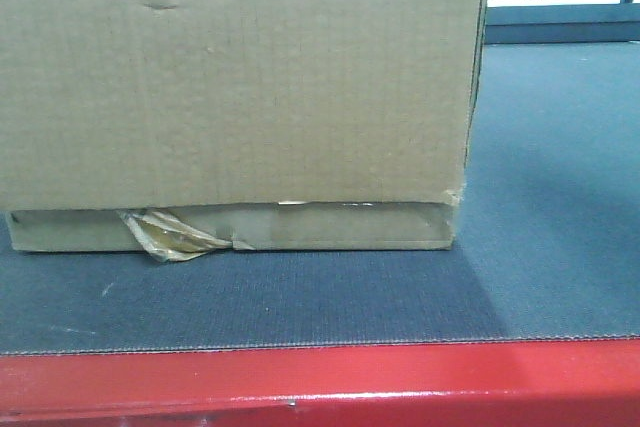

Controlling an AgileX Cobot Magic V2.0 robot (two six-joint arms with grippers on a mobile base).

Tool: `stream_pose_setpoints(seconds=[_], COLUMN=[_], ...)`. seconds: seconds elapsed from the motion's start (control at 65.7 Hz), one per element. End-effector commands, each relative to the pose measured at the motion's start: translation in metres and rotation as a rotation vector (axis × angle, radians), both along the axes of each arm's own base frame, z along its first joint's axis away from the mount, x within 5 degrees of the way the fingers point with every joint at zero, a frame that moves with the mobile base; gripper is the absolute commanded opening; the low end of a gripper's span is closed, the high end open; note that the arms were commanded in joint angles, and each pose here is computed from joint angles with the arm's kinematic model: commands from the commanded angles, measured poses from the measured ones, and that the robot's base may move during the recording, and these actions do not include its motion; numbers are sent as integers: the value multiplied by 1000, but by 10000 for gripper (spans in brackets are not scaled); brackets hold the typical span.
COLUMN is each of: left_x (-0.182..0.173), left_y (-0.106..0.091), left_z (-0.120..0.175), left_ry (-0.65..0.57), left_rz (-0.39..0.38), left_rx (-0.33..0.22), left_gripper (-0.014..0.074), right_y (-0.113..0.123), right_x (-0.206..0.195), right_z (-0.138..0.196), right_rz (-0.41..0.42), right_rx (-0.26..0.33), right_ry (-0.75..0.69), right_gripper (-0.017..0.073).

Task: Grab carton from right shelf to conveyor
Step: 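Open both grippers and release the carton walls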

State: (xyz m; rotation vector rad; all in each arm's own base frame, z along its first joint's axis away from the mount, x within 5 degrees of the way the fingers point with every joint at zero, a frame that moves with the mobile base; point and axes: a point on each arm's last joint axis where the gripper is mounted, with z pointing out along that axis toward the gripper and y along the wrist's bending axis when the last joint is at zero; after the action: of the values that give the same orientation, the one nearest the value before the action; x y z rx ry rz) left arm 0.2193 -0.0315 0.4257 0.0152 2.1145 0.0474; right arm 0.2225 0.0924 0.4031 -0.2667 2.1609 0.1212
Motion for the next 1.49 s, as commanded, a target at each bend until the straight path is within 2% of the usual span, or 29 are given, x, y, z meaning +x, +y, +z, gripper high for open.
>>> stream_pose_setpoints(seconds=[0.0, 0.35, 0.685, 0.868, 1.081, 1.477], left_x=[-21, -109, -163, -172, -173, -173], left_y=[8, 21, 32, 34, 34, 34], left_z=[-13, -89, -122, -127, -128, -128], left_ry=[-72, -277, -429, -468, -470, -470], left_rz=[-9, -85, -84, -84, -83, -83], left_rx=[-4, -31, -54, -60, -61, -61], left_gripper=[15, 15, 15, 15, 15, 15], right_y=[-8, -36, -59, -64, -63, -63], right_x=[-15, -88, -146, -155, -155, -155], right_z=[-8, -63, -110, -126, -122, -122], right_rz=[17, 107, 165, 163, 176, 176], right_rx=[17, 112, 220, 222, 241, 241], right_ry=[-69, -275, -514, -520, -561, -561], right_gripper=[-69, -69, -69, -69, -69, -69])
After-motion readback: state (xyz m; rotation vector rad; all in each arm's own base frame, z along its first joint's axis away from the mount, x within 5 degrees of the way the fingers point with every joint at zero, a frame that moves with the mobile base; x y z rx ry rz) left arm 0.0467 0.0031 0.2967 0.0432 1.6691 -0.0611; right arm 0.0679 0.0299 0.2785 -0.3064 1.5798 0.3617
